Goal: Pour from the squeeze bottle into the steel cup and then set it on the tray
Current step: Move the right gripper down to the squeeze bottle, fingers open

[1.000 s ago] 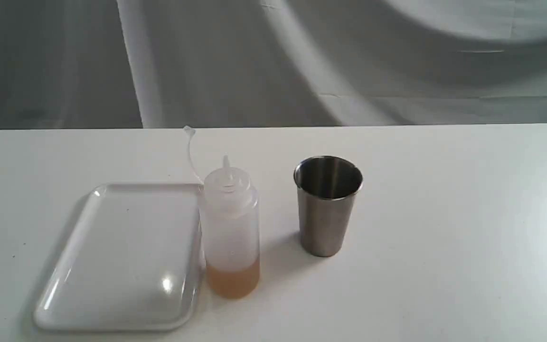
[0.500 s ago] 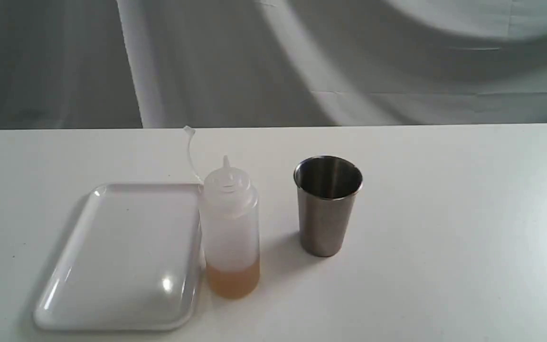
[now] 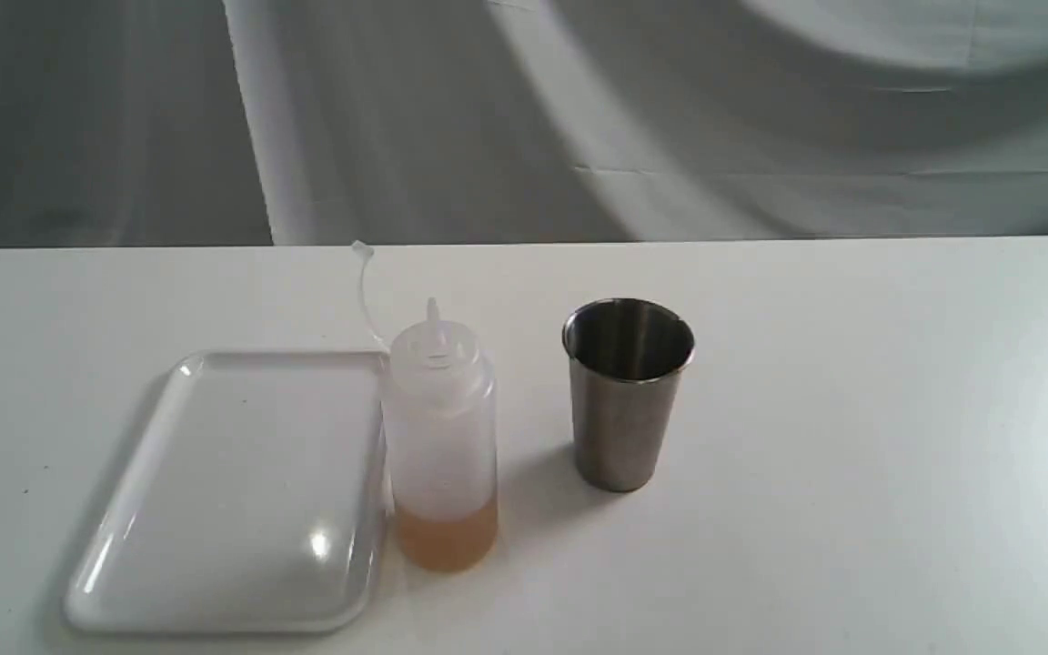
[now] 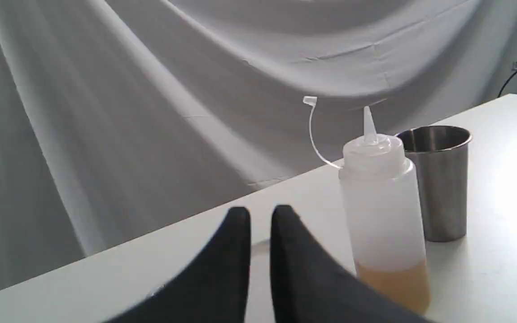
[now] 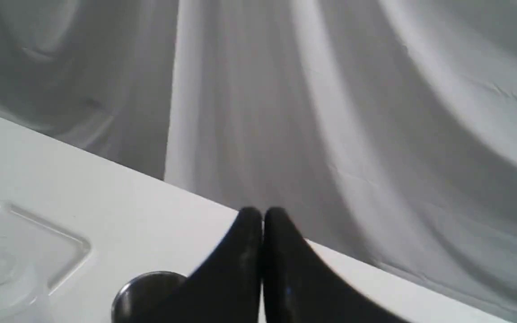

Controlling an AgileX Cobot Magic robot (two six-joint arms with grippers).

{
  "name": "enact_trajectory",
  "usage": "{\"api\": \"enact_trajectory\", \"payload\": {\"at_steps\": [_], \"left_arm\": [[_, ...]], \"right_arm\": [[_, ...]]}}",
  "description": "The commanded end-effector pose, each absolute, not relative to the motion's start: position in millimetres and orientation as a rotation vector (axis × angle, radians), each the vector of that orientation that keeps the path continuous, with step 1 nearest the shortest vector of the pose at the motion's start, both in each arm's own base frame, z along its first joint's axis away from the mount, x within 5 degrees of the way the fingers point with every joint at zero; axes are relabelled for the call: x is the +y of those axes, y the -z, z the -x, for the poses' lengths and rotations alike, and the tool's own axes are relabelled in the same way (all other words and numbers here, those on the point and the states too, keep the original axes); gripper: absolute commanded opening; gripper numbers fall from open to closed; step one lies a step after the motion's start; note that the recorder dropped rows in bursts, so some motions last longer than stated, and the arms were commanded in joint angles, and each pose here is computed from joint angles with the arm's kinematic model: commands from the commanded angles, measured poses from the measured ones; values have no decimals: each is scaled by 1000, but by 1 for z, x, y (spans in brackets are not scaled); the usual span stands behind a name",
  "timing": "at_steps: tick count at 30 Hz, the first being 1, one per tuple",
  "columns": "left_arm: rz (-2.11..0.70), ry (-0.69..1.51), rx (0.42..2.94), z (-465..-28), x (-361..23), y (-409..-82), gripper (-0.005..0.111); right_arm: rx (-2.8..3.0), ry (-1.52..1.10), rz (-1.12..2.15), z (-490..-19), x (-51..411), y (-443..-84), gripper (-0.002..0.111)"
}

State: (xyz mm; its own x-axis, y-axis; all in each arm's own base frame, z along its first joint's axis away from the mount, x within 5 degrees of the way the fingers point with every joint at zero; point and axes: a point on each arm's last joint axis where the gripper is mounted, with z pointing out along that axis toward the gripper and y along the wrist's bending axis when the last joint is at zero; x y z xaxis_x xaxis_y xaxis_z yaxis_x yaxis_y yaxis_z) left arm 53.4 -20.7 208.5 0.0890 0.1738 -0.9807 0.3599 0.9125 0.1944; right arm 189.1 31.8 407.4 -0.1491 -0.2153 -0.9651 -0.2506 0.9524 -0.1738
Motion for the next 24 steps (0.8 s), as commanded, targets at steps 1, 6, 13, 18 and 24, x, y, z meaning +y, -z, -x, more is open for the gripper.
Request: {"api": "enact_trajectory", "payload": {"at_steps": [1,6,13,18,24], "left_arm": [[-437,149,1493,-54,-21,-207,8],[-437,149,1493,-54,-21,-207,8],[-437,149,1493,-54,-21,-207,8],[-437,149,1493,-54,-21,-207,8],[-437,149,1493,-54,-21,-207,8]], "right_arm": [[1679,-57,404,-191,50,-408,0],[1653,-211,487,-198,92,-400,0],[1677,-338,662,-219,156,-362,0],[1667,-405,738,-224,183,-316,0],[1715,-453,741,-219,185,-261,0]]}}
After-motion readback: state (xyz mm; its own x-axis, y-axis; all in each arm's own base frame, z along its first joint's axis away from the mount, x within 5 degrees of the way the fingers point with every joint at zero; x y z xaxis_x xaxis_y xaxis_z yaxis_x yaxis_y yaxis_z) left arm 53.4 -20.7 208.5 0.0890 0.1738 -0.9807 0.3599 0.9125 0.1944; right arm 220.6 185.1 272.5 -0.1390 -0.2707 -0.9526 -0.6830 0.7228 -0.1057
